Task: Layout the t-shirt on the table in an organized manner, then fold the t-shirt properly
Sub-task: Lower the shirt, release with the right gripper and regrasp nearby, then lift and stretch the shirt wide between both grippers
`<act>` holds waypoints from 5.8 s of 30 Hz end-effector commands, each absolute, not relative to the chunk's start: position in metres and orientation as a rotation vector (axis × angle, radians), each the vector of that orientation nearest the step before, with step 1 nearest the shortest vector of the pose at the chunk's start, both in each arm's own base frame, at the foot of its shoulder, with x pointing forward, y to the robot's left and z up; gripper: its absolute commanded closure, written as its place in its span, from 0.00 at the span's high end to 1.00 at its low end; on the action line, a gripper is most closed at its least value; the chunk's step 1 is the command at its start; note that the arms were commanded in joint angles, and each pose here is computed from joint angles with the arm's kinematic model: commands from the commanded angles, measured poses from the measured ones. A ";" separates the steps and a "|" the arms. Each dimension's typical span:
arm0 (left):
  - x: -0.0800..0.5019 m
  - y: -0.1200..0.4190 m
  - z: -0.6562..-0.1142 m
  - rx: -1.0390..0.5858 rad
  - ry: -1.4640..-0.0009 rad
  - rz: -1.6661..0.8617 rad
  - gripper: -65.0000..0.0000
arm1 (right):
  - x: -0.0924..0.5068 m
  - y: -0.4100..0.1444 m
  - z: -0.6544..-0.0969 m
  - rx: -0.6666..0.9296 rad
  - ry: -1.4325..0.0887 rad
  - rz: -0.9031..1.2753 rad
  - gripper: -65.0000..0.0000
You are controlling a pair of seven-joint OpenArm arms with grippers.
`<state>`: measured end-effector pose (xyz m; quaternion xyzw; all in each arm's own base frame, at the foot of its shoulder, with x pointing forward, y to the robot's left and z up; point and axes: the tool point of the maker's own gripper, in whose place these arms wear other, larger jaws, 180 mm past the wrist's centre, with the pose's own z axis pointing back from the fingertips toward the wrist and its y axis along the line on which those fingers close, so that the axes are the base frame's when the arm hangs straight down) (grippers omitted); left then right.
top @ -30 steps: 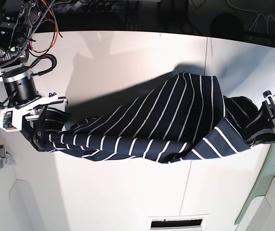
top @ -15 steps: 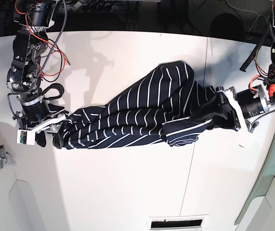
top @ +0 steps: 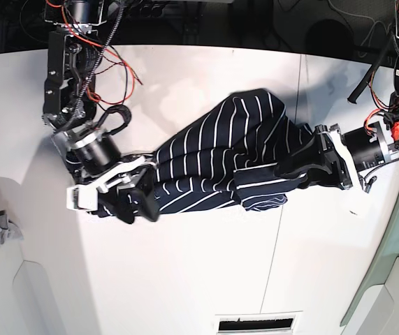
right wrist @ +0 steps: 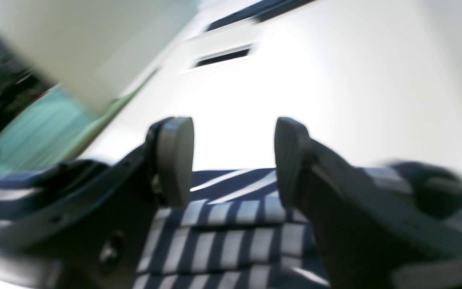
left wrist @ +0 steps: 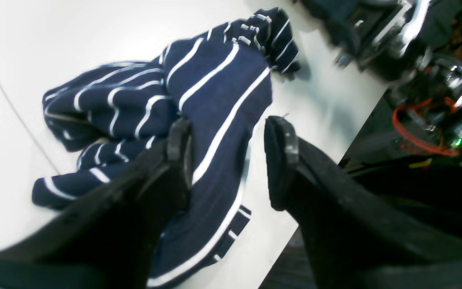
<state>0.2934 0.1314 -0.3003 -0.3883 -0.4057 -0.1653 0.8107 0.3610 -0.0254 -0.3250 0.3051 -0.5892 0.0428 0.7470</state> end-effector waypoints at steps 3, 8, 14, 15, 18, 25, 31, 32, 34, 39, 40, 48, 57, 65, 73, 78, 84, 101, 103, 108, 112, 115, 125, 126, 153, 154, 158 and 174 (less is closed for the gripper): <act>0.299 0.132 -0.284 -0.854 -0.913 -0.364 0.44 | 0.361 0.018 -0.313 0.734 -1.301 0.203 0.48; 0.299 0.131 -0.281 -0.865 -0.917 -0.361 0.44 | 0.354 0.074 -0.315 0.834 -1.250 0.294 0.48; 0.300 0.132 -0.282 -0.856 -0.915 -0.365 0.44 | 0.343 0.106 -0.302 0.968 -1.238 0.263 0.48; 0.299 0.132 -0.283 -0.852 -0.913 -0.366 0.44 | 0.343 0.107 -0.300 0.980 -1.237 0.253 0.48; 0.300 0.133 -0.285 -0.837 -0.909 -0.373 0.44 | 0.342 0.108 -0.300 0.989 -1.233 0.247 0.48; 0.300 0.133 -0.285 -0.837 -0.912 -0.374 0.44 | 0.333 0.108 -0.305 1.028 -1.204 0.205 0.48; 0.305 0.135 -0.284 -0.808 -0.925 -0.388 0.44 | 0.329 0.108 -0.302 1.043 -1.207 0.201 0.48; 0.306 0.136 -0.285 -0.796 -0.925 -0.392 0.44 | 0.327 0.107 -0.299 1.050 -1.211 0.193 0.48; 0.308 0.138 -0.286 -0.773 -0.934 -0.397 0.44 | 0.325 0.106 -0.295 1.053 -1.221 0.193 0.48; 0.311 0.139 -0.282 -0.775 -0.967 -0.387 0.44 | 0.323 0.108 -0.294 1.051 -1.211 0.209 0.48; 0.311 0.139 -0.282 -0.774 -0.967 -0.387 0.44 | 0.322 0.109 -0.297 1.047 -1.195 0.217 0.48; 0.311 0.139 -0.282 -0.774 -0.966 -0.387 0.44 | 0.320 0.109 -0.295 1.097 -1.175 0.165 0.48; 0.312 0.143 -0.289 -0.721 -0.953 -0.409 0.44 | 0.315 0.112 -0.291 1.120 -1.141 0.174 0.48; 0.312 0.143 -0.289 -0.721 -0.954 -0.409 0.44 | 0.314 0.112 -0.277 1.115 -1.156 0.219 0.48; 0.312 0.143 -0.289 -0.720 -0.953 -0.410 0.44 | 0.305 0.111 -0.269 1.129 -1.153 0.225 0.48; 0.312 0.143 -0.289 -0.720 -0.953 -0.410 0.44 | 0.303 0.111 -0.276 1.110 -1.139 0.220 0.48; 0.312 0.142 -0.287 -0.737 -0.958 -0.402 0.44 | 0.302 0.110 -0.286 1.074 -1.123 0.224 0.48; 0.312 0.141 -0.284 -0.755 -0.963 -0.394 0.44 | 0.320 0.113 -0.308 1.042 -1.125 0.212 0.48; 0.312 0.141 -0.284 -0.755 -0.963 -0.394 0.44 | 0.317 0.117 -0.306 1.062 -1.119 0.216 0.45; 0.311 0.140 -0.284 -0.763 -0.964 -0.391 0.44 | 0.310 0.131 -0.303 1.077 -1.108 0.271 0.13; 0.311 0.140 -0.284 -0.763 -0.963 -0.391 0.44 | 0.312 0.131 -0.300 1.053 -1.155 0.291 0.00; 0.311 0.140 -0.284 -0.762 -0.962 -0.391 0.44 | 0.320 0.127 -0.283 1.040 -1.240 0.304 0.00; 0.326 0.181 -0.267 -0.652 -1.052 -0.337 0.71 | 0.348 0.098 -0.210 0.944 -1.455 0.387 0.00; 0.328 0.188 -0.262 -0.642 -1.073 -0.321 0.71 | 0.351 0.093 -0.207 0.933 -1.466 0.381 0.00; 0.303 0.188 -0.282 -0.693 -0.967 -0.283 0.71 | 0.466 0.085 -0.232 0.710 -1.313 0.460 0.69; 0.303 0.189 -0.284 -0.683 -0.964 -0.286 0.71 | 0.461 0.081 -0.232 0.716 -1.316 0.447 0.69; 0.306 0.195 -0.288 -0.623 -0.974 -0.299 0.71 | 0.439 0.059 -0.240 0.692 -1.309 0.392 0.69; 0.332 0.198 -0.327 -0.595 -1.037 -0.160 0.71 | 0.381 -0.091 -0.344 0.459 -1.143 0.141 0.69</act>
